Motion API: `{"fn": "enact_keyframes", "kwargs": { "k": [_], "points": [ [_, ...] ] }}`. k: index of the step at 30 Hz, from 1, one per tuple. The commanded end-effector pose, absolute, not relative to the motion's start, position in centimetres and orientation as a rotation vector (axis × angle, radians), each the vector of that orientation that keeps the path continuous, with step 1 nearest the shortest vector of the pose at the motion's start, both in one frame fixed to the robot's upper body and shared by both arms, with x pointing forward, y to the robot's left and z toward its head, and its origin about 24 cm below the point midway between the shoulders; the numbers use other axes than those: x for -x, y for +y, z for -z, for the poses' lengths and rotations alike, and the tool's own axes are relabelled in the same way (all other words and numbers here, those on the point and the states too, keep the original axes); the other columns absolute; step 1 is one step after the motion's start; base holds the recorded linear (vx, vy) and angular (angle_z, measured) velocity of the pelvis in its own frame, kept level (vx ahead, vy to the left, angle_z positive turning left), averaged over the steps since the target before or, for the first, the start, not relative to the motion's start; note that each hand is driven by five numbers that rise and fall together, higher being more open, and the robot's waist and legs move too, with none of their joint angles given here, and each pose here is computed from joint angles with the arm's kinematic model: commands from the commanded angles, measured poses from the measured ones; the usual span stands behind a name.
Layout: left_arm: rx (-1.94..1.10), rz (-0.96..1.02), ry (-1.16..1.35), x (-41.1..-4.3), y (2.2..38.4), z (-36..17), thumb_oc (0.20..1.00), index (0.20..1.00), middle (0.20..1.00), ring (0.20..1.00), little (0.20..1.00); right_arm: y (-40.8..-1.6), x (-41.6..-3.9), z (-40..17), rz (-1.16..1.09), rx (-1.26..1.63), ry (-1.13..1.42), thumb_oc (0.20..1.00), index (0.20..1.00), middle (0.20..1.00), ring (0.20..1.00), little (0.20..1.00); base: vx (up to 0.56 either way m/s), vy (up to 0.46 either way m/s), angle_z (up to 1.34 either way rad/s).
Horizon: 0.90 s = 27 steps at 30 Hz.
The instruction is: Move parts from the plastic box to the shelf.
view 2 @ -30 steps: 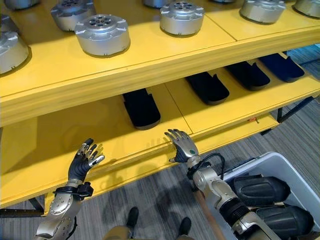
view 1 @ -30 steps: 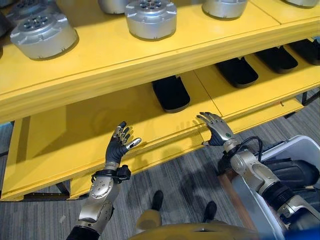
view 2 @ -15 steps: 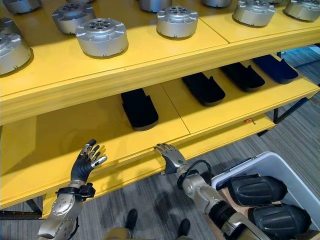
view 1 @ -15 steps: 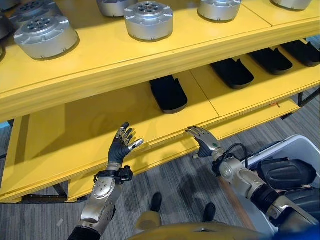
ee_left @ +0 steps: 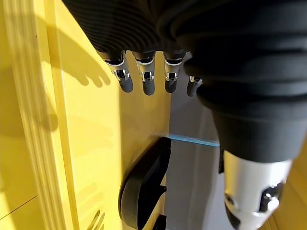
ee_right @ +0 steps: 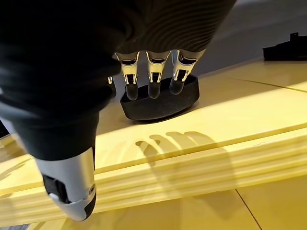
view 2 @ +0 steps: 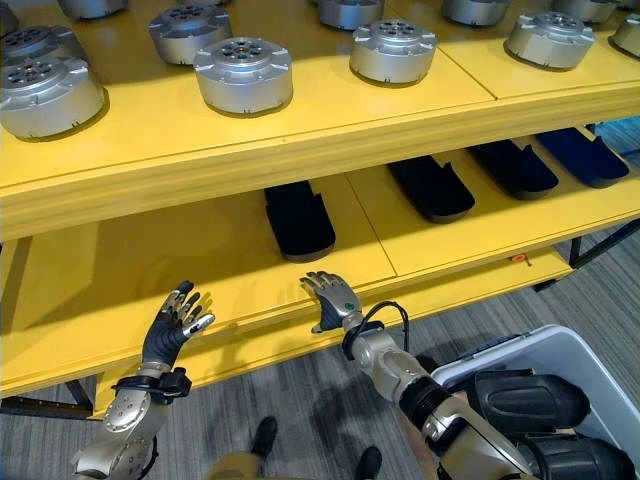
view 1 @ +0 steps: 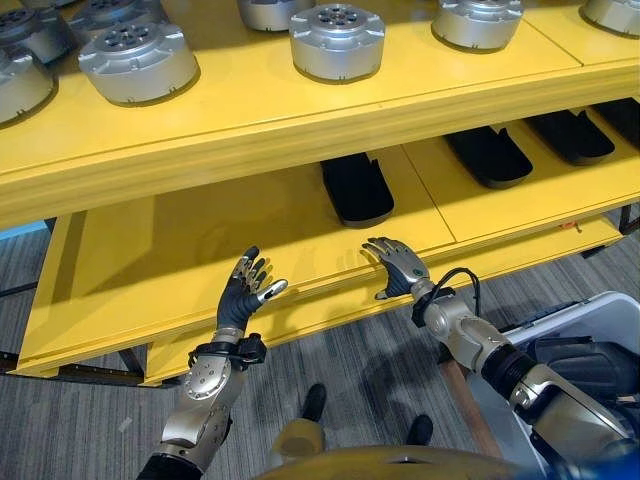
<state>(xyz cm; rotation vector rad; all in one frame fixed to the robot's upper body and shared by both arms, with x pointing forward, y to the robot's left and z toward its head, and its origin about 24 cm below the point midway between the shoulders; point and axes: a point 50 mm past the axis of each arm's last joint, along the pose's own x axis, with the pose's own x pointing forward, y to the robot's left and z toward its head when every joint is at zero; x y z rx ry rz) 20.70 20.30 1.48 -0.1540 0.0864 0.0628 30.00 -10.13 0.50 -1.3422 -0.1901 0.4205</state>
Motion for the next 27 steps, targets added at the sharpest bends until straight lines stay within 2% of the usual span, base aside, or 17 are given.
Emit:
{"fn": "enact_keyframes", "kwargs": {
  "k": [1, 13, 27],
  "points": [
    [0.14, -0.021, -0.03, -21.8, 20.5, -3.5, 1.0, 1.0, 1.0, 1.0, 1.0, -8.6, -31.7, -2.9, -0.372, 1.323, -0.293, 1.0, 1.0, 1.0, 1.0, 1.0, 0.0, -0.002, 0.04],
    [0.138, -0.015, -0.025, -21.7, 20.6, -3.5, 1.0, 1.0, 1.0, 1.0, 1.0, -9.0, -32.5, -1.8, -0.34, 1.319, -0.198, 1.0, 1.0, 1.0, 1.0, 1.0, 0.0, 0.0, 0.04],
    [0.154, 0.003, -0.035, -21.9, 20.3, -3.8, 1.0, 1.0, 1.0, 1.0, 1.0, -8.1, -34.4, -3.6, -0.287, 1.336, -0.224, 1.0, 1.0, 1.0, 1.0, 1.0, 0.0, 0.001, 0.03]
  ]
}}
